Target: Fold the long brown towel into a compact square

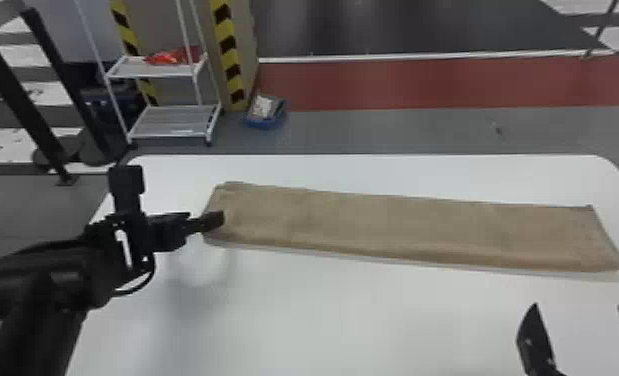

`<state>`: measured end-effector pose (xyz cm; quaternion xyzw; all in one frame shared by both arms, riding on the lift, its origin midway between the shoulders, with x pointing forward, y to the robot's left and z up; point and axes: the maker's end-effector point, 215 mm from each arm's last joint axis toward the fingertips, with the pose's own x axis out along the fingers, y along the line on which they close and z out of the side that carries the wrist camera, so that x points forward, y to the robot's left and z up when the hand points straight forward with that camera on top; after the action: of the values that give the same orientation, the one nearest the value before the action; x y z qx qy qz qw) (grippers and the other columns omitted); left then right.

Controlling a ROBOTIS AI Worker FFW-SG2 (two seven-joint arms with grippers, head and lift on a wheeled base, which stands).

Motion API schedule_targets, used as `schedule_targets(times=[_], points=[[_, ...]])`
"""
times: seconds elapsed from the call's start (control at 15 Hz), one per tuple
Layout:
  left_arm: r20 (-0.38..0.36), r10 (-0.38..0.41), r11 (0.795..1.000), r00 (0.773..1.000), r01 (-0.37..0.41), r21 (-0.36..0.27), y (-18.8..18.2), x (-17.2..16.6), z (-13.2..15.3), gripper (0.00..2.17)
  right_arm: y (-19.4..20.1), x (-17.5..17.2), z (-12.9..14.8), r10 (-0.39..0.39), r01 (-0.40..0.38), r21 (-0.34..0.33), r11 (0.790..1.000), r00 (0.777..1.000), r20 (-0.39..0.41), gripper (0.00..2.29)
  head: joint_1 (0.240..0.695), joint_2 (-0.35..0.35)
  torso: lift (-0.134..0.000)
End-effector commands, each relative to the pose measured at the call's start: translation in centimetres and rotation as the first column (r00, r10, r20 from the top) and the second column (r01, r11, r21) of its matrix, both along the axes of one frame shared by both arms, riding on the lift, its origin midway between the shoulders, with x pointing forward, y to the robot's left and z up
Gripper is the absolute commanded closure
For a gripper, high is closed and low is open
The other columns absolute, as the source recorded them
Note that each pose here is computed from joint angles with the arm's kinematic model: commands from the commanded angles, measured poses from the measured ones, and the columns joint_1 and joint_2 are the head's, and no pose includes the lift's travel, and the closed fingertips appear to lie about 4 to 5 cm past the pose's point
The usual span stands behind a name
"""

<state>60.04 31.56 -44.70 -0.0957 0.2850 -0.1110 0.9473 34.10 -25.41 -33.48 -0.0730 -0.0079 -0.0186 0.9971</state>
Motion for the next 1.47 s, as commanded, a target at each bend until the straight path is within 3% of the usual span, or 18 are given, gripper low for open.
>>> schedule_targets(times=[0.0,0.13,0.2,0.33,0.47,0.67,0.73,1.0,1.2,1.4], points=[[-0.061,-0.012,1.000,0.998,0.013,0.019,-0.4,-0.2,-1.3,0.21,0.0,-0.1,0.0,-0.002,0.002,0.001,1.000,1.000,0.001,0.13,0.695,0.076,-0.123],[-0.098,-0.026,0.999,0.995,0.028,0.017,-0.8,-0.3,-2.3,0.31,0.0,-0.1,0.0,-0.002,0.002,0.001,1.000,1.000,0.001,0.13,0.695,0.070,-0.123],[-0.097,-0.033,0.999,0.995,0.035,0.013,-1.0,-0.3,-2.2,0.54,-0.1,-0.1,0.0,-0.003,0.003,0.000,1.000,1.000,0.001,0.13,0.695,0.068,-0.123],[-0.095,-0.075,0.997,0.993,0.073,-0.022,-1.8,-0.8,-2.1,1.23,-0.2,-0.2,-0.1,-0.005,0.005,-0.002,1.000,1.000,-0.002,0.13,0.695,0.061,-0.123],[-0.124,-0.080,0.996,0.989,0.076,-0.042,-1.7,-2.4,-3.0,1.78,-0.2,-0.1,-0.1,-0.005,0.005,-0.002,1.000,1.000,-0.001,0.13,0.695,0.051,-0.123],[-0.084,-0.113,0.991,0.990,0.107,-0.074,-1.7,-4.9,-0.6,1.83,-0.2,0.0,-0.3,-0.004,0.004,-0.002,1.000,1.000,-0.001,0.13,0.695,0.048,-0.123],[-0.070,-0.126,0.988,0.990,0.119,-0.098,-1.4,-6.1,0.3,1.98,-0.2,0.1,-0.3,-0.006,0.006,-0.001,1.000,1.000,0.000,0.13,0.695,0.049,-0.123],[-0.033,-0.143,0.968,0.989,0.133,-0.211,1.8,-10.9,3.2,2.00,-0.2,0.1,-0.5,-0.006,0.006,-0.001,1.000,1.000,-0.004,0.13,0.695,0.057,-0.123],[-0.026,-0.124,0.966,0.992,0.114,-0.234,5.5,-13.5,4.0,2.00,0.1,0.4,-0.8,-0.001,0.001,0.004,1.000,1.000,-0.007,0.13,0.695,0.098,-0.123],[-0.003,-0.090,0.972,0.996,0.087,-0.219,8.5,-13.6,5.7,2.01,0.3,0.5,-1.2,0.003,-0.003,0.009,1.000,1.000,-0.011,0.13,0.695,0.162,-0.123]])
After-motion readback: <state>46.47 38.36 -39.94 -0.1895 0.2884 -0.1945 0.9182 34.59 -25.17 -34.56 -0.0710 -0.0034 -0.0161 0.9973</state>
